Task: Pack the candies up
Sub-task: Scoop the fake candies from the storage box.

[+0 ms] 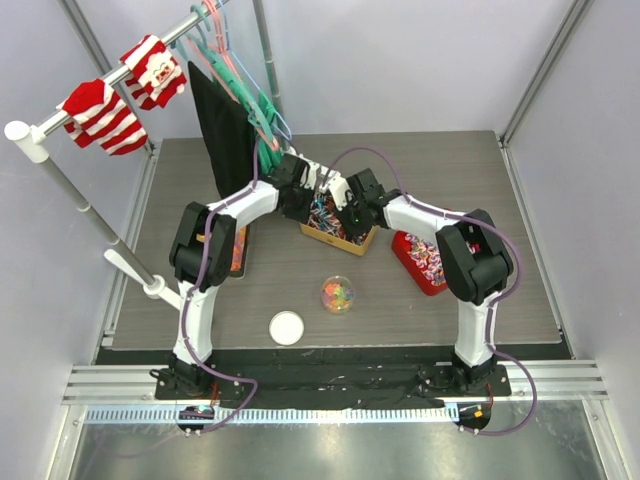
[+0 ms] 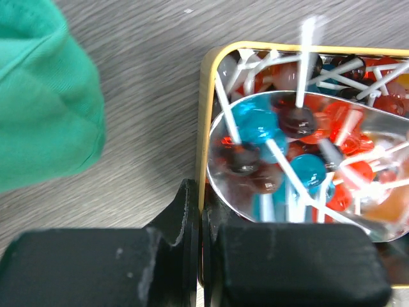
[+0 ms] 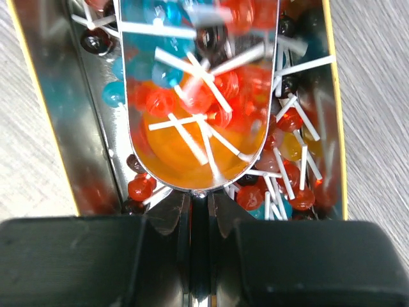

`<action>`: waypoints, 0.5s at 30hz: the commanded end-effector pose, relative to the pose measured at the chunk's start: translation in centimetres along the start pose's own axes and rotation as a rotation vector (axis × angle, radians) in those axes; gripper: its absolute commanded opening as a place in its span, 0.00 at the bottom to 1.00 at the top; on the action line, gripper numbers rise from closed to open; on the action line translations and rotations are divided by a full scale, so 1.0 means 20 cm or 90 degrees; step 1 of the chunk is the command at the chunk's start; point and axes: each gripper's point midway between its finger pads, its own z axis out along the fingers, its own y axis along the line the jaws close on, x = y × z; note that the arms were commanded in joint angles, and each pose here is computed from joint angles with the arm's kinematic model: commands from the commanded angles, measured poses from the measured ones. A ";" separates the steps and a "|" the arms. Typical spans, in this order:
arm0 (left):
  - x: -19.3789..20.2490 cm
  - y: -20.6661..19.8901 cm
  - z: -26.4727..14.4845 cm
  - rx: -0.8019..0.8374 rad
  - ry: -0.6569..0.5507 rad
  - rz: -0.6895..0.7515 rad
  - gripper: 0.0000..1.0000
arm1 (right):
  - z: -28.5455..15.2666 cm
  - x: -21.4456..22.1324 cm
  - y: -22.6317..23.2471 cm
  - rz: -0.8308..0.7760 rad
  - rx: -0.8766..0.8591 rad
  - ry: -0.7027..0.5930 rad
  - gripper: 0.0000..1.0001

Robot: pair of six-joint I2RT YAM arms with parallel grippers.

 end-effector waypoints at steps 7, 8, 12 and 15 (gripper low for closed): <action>-0.33 -0.14 -0.15 0.063 -0.125 -0.001 0.00 | -0.21 -0.23 -0.02 -0.008 -0.022 -0.119 0.01; -0.33 -0.11 -0.14 0.052 -0.124 -0.004 0.00 | -0.23 -0.24 -0.02 -0.009 -0.021 -0.125 0.01; -0.33 -0.05 -0.12 0.013 -0.123 -0.006 0.00 | -0.24 -0.24 -0.05 0.003 0.007 -0.139 0.01; -0.32 -0.04 -0.11 0.009 -0.119 -0.003 0.00 | -0.22 -0.23 -0.08 0.009 0.030 -0.133 0.01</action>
